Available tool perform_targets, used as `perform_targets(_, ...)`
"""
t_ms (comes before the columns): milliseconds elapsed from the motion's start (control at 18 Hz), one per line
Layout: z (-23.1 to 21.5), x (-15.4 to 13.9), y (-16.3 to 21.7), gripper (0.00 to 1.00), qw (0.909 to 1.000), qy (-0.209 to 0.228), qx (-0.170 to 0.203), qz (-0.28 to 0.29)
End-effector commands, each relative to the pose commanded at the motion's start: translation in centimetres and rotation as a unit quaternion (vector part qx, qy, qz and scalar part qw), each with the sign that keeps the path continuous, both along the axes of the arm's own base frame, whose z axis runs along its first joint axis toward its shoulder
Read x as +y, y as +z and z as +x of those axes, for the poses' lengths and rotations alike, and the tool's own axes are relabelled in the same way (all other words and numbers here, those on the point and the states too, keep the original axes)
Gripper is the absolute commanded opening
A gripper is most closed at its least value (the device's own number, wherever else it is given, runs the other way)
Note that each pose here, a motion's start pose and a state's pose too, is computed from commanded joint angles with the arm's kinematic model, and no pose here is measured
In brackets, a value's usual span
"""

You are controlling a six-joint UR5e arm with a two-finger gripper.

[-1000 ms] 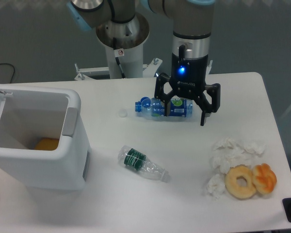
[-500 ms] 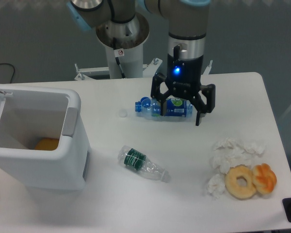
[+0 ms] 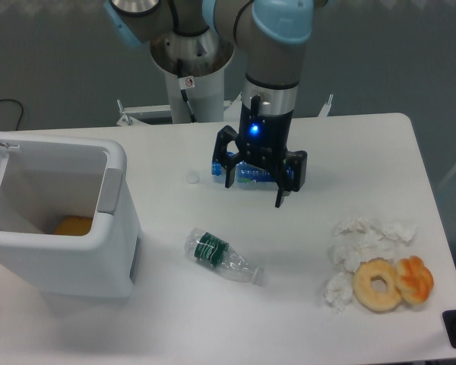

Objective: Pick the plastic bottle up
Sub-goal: 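Move the open gripper sideways above the blue bottle and can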

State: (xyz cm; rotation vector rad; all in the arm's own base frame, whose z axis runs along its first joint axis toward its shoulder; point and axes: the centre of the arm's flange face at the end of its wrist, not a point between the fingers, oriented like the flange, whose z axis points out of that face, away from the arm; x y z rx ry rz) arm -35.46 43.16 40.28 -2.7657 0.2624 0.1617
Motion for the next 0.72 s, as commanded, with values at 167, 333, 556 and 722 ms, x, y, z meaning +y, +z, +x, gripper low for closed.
perform_targets(167, 1.2, -0.2, -1.8, 1.0, 0.9981, -0.054, 0.013, -0.028)
perform_targets(333, 0.7, 0.3, -2.7, 1.0, 0.997, -0.062, 0.016, -0.043)
perform_targets(556, 1.6, 1.3, -3.8, 1.0, 0.9946, -0.07, 0.023, -0.073)
perform_targets(722, 1.8, 1.9, -4.7, 1.0, 0.9932, -0.064, 0.027, -0.094)
